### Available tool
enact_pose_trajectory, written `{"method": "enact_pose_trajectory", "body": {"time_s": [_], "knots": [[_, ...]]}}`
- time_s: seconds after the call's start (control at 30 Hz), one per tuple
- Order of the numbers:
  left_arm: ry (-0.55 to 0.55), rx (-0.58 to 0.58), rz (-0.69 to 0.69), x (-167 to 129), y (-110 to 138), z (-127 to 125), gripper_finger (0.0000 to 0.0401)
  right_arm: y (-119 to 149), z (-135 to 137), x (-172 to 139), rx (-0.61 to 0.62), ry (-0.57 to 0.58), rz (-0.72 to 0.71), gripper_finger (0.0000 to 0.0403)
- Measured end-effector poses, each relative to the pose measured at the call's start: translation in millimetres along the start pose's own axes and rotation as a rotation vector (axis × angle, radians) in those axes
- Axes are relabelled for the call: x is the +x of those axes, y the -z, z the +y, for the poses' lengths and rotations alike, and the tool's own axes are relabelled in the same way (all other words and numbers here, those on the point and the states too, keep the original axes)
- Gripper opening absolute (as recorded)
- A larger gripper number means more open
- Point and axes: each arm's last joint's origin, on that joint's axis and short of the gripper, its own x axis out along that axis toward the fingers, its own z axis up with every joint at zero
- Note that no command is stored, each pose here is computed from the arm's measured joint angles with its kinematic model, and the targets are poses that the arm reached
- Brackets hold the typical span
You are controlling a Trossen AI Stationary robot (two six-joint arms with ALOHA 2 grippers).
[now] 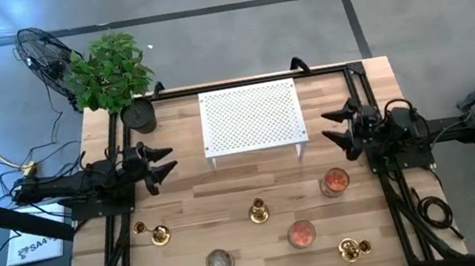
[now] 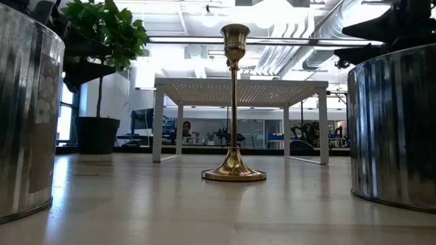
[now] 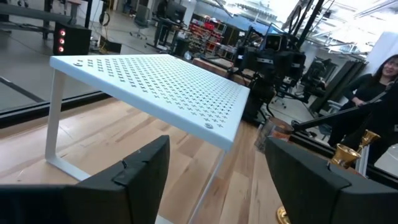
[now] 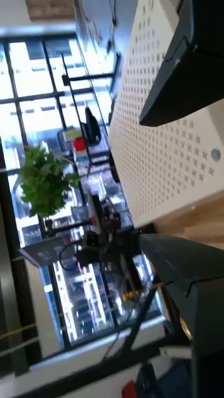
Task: Pick & Place candle stick holders
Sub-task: Put the top right orange scented candle on the shelf
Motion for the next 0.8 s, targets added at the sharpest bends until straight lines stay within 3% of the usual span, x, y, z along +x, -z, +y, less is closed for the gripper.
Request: {"method": "enact_pose_trajectory", "body": {"time_s": [0.23, 0.57, 0.8], "knots": [[0.001, 0.002, -0.001, 0.0, -0.1, -0.1, 0.0260, 0.8, -0.2, 0.0, 0.019, 0.002, 0.008, 0.0293], [-0.078, 0.012, -0.007, -0.2, 0.2, 2.5, 0.0264, 15.3, -6.2, 0.3, 0.064, 0.149, 0.133, 0.0301], [-0.099, 0.016, -0.006, -0.3, 0.5, 3.2, 0.0330, 19.3, -5.2, 4.9, 0.077, 0.158, 0.223, 0.0322]]}}
